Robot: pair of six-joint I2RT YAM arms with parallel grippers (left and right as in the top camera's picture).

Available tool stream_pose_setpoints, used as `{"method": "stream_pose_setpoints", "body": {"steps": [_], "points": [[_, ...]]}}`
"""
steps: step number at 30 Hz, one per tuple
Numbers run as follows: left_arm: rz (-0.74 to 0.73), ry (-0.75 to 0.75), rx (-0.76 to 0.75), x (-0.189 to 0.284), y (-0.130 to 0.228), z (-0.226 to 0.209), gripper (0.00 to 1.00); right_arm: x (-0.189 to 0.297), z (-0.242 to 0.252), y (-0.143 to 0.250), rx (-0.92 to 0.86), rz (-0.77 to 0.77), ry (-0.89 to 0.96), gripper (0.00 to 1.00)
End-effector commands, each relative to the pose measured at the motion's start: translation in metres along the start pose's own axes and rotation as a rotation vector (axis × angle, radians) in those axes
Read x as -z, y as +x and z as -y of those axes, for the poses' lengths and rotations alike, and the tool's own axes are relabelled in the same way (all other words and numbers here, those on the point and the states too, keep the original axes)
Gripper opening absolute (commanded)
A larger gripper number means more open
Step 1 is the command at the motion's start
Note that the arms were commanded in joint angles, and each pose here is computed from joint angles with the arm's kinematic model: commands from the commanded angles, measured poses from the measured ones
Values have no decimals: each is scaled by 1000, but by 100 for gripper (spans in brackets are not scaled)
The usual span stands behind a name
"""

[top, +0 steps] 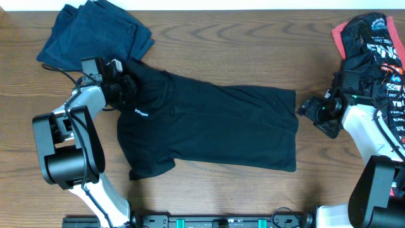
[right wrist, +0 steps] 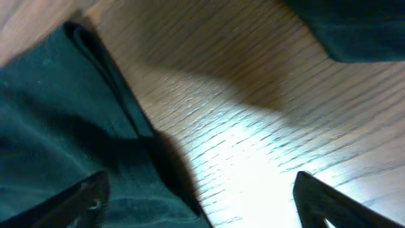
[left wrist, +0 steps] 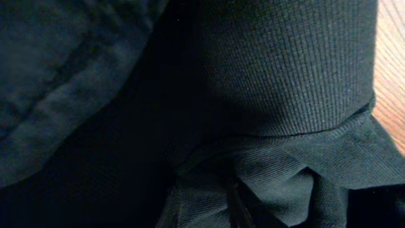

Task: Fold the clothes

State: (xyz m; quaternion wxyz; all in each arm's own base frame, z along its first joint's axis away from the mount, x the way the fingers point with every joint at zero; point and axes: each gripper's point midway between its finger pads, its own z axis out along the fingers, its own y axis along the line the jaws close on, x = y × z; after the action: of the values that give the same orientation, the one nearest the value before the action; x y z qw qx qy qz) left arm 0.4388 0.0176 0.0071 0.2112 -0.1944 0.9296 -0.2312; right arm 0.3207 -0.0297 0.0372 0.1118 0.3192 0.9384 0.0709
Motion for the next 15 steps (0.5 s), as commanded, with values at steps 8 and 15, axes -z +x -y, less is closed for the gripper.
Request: {"method": "stream_pose_setpoints", "body": {"steps": [8,15], "points": [[-38,-35,-58,39,13,7,28,2,-21,5,39,-24,-64,96],[-194,-33,-136,40,53,12,53,3,-27,9,79,-44,-94,97]]}}
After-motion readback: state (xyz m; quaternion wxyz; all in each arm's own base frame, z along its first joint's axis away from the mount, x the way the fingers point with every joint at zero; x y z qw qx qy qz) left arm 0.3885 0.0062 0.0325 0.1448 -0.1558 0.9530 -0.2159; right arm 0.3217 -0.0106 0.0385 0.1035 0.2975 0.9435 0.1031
